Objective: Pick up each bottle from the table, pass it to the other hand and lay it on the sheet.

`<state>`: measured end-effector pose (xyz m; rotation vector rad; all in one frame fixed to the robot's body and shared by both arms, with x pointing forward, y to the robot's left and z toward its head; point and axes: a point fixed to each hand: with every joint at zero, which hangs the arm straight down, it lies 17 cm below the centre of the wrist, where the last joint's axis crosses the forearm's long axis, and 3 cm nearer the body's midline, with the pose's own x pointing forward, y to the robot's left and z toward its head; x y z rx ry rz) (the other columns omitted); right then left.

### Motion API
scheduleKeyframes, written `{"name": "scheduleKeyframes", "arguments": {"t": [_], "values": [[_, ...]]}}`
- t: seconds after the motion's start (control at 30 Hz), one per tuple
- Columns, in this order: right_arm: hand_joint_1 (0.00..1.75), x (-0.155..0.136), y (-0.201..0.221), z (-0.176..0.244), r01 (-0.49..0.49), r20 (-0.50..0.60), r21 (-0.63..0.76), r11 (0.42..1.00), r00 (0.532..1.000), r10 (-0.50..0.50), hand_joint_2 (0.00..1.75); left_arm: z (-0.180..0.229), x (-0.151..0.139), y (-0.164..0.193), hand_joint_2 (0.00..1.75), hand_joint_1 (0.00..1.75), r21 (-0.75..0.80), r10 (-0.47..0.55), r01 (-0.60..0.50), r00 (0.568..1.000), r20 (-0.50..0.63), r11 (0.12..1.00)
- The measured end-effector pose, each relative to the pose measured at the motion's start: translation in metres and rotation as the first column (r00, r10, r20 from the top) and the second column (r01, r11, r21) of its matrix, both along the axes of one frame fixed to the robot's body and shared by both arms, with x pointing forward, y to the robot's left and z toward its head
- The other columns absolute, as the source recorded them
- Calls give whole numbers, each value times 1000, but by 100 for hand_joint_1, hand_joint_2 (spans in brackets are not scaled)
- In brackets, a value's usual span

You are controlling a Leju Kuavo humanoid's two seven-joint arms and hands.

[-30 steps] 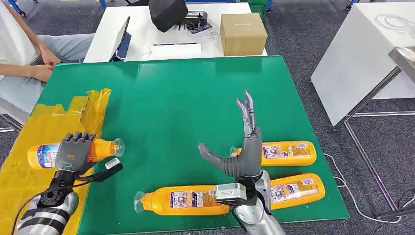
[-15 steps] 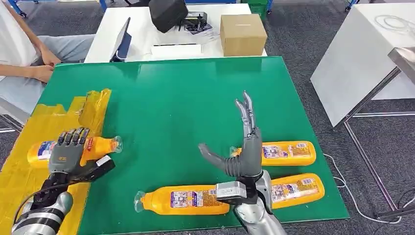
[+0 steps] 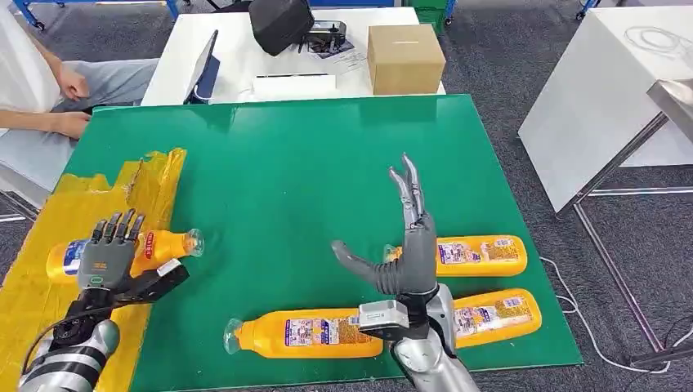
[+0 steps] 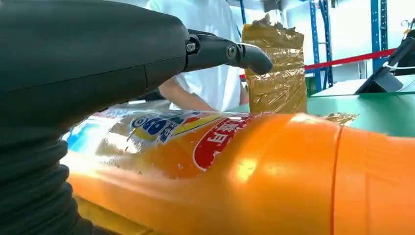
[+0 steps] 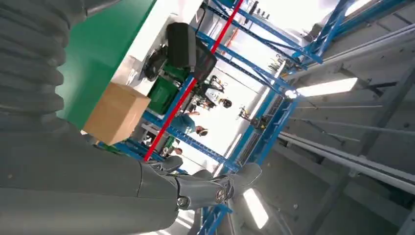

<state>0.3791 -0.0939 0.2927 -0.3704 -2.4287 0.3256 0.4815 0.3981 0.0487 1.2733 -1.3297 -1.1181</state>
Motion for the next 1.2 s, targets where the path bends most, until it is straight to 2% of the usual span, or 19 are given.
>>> {"name": "scheduleKeyframes", "arguments": {"t": [0.1, 0.17, 0.3, 0.43, 0.53, 0.63, 0.8, 1.0, 1.13, 1.2], "values": [[0, 1, 3, -3, -3, -7, -26, 1000, 1000, 3, 175, 3, -6, -7, 175, 0, -101, -46, 49, 998, 33, 994], [0, 3, 8, -9, -12, -27, -60, 998, 1000, 11, 175, 7, -19, -21, 175, 0, -242, -110, 126, 991, 79, 962], [0, 5, 33, -35, -61, -102, -216, 974, 994, 40, 175, 52, -54, -59, 175, 0, -506, -190, 315, 940, 284, 803], [0, -2, 59, -57, -145, -162, -306, 941, 982, 99, 175, 105, -80, -71, 175, 0, -590, -172, 424, 884, 435, 687], [0, -10, 79, -77, -246, -227, -349, 904, 958, 174, 175, 143, -95, -73, 175, 0, -618, -149, 499, 836, 528, 608], [0, -26, 99, -100, -385, -304, -362, 849, 910, 283, 175, 178, -105, -78, 175, 0, -617, -140, 574, 783, 606, 538], [0, -50, 117, -122, -541, -382, -333, 772, 826, 414, 175, 202, -110, -89, 175, 0, -590, -151, 627, 739, 656, 508], [0, -64, 135, -154, -632, -466, -381, 675, 762, 450, 175, 219, -114, -106, 175, 0, -566, -158, 673, 699, 698, 475], [0, -73, 148, -197, -696, -560, -436, 570, 706, 434, 175, 227, -111, -120, 175, 0, -563, -177, 704, 679, 712, 434], [0, -82, 155, -223, -725, -596, -486, 489, 684, 421, 175, 231, -107, -127, 175, 0, -563, -190, 720, 669, 718, 406]]}}
